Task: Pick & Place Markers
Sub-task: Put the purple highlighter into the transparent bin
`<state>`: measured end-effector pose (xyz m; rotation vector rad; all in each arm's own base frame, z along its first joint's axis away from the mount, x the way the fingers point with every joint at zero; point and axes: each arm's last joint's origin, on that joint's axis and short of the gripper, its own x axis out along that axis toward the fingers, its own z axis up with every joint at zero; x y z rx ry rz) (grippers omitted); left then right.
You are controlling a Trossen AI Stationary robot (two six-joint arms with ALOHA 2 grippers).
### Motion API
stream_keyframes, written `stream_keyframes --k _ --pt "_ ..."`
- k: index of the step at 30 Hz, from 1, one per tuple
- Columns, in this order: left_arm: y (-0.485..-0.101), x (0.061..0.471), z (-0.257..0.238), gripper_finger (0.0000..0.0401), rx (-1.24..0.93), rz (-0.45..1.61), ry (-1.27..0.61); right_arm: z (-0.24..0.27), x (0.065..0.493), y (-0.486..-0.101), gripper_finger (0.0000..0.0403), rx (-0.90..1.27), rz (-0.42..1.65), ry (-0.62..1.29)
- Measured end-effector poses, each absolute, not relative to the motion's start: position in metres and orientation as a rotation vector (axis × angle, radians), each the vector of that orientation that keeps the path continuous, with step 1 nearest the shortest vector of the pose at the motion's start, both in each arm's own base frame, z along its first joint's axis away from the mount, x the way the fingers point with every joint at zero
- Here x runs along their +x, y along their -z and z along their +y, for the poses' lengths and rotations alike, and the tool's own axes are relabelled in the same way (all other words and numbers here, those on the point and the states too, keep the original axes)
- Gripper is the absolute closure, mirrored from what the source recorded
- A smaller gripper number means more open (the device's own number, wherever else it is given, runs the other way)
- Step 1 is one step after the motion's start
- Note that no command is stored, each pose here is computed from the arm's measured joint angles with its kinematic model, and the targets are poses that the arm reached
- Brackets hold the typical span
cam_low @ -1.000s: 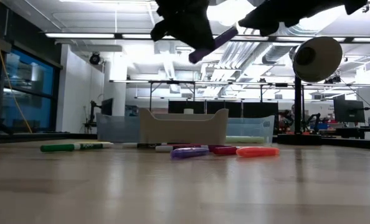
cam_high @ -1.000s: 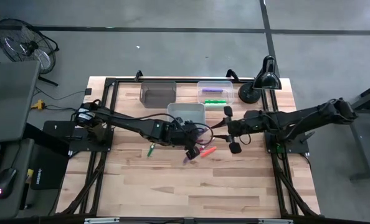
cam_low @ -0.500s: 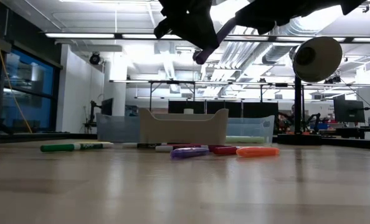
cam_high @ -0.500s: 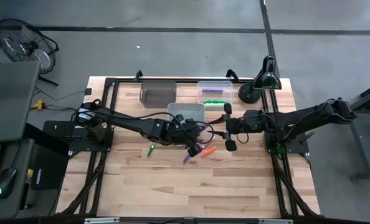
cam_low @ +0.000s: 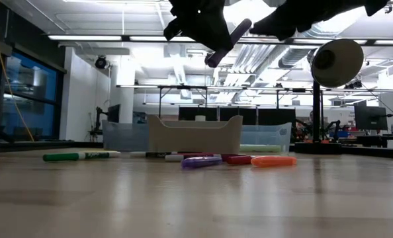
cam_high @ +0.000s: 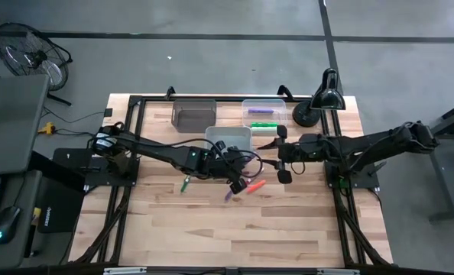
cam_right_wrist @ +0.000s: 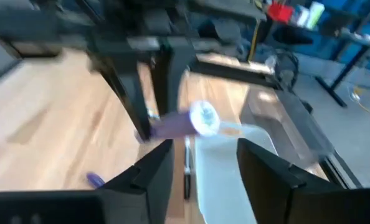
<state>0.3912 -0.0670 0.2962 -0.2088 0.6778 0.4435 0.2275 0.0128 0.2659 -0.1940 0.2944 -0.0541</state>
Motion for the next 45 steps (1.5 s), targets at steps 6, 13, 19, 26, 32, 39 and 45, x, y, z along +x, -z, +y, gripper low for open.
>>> stream_keyframes --k 6,13,19,26,32,39,45 --pt "-0.296 0.391 -0.067 0.0334 -0.201 0.679 -0.440 0.008 0.227 -0.263 0.0180 -0.156 0.319 0.036" --pt "-0.296 0.391 -0.067 0.0334 -0.195 0.682 -0.437 0.012 0.229 -0.268 0.0154 -0.120 0.264 -0.079" --pt "-0.296 0.391 -0.067 0.0334 -0.198 0.678 -0.432 0.012 0.231 -0.267 0.0161 -0.126 0.257 -0.096" --pt "-0.298 0.392 -0.068 0.0334 -0.190 0.668 -0.416 0.009 0.245 -0.256 0.0166 -0.130 0.269 -0.090" --pt "-0.297 0.392 -0.068 0.0334 -0.183 0.675 -0.409 0.003 0.252 -0.254 0.0167 -0.129 0.240 -0.096" --pt "-0.297 0.392 -0.068 0.0334 -0.181 0.676 -0.409 0.002 0.251 -0.256 0.0169 -0.128 0.230 -0.100" --pt "-0.297 0.392 -0.068 0.0334 -0.181 0.676 -0.409 0.002 0.251 -0.256 0.0212 -0.136 0.230 -0.099"
